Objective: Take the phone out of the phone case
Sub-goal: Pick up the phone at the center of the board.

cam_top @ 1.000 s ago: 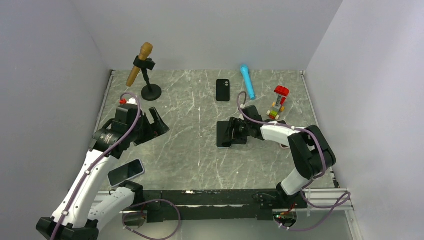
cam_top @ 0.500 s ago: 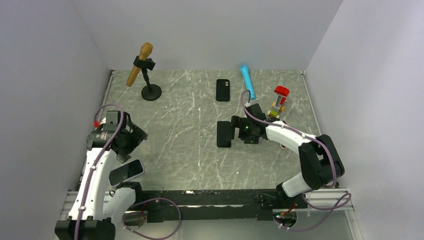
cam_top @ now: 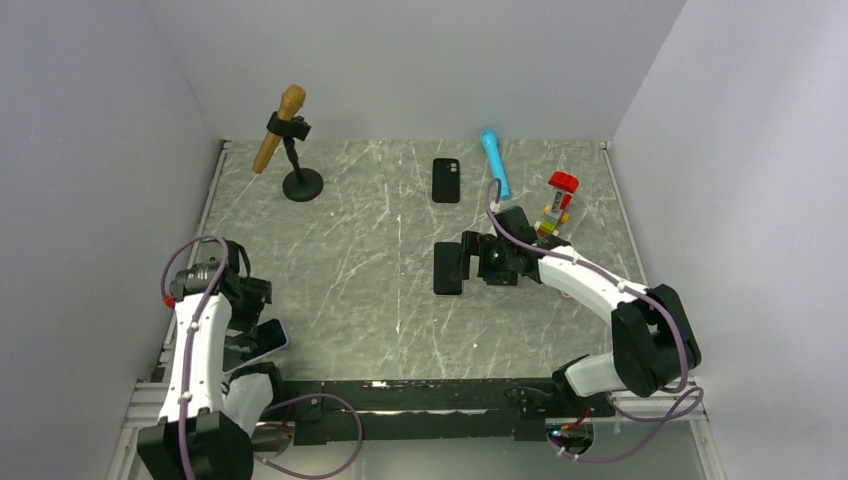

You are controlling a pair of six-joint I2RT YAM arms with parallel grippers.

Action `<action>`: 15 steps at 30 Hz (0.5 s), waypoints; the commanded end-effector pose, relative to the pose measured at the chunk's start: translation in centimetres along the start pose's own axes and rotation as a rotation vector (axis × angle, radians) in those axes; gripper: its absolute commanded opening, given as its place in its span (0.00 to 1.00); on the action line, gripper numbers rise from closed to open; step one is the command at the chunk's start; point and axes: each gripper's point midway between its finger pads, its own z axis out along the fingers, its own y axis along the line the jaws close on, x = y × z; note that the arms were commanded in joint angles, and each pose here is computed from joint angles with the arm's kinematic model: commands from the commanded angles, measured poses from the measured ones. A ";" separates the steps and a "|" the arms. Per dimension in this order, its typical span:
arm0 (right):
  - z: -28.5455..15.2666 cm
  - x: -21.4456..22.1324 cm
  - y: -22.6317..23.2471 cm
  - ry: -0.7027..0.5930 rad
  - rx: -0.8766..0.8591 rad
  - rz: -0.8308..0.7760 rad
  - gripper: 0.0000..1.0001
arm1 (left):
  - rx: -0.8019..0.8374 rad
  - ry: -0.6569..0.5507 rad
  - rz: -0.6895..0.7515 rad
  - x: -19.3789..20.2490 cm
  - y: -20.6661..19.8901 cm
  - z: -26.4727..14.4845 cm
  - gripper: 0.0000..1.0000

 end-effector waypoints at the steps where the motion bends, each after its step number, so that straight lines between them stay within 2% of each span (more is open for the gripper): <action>1: -1.5 -0.2 1.0 -0.023 -0.050 -0.036 1.00 | -0.057 0.133 -0.133 1.9 0.7 2.0 0.99; 11: -3.3 0.2 1.7 -0.056 -0.094 -0.048 1.00 | -0.181 0.100 -0.308 0.8 3.5 4.5 0.99; 15: -3.1 -0.1 2.1 -0.055 -0.108 -0.032 1.00 | -0.168 0.079 -0.339 -0.1 3.8 5.9 0.99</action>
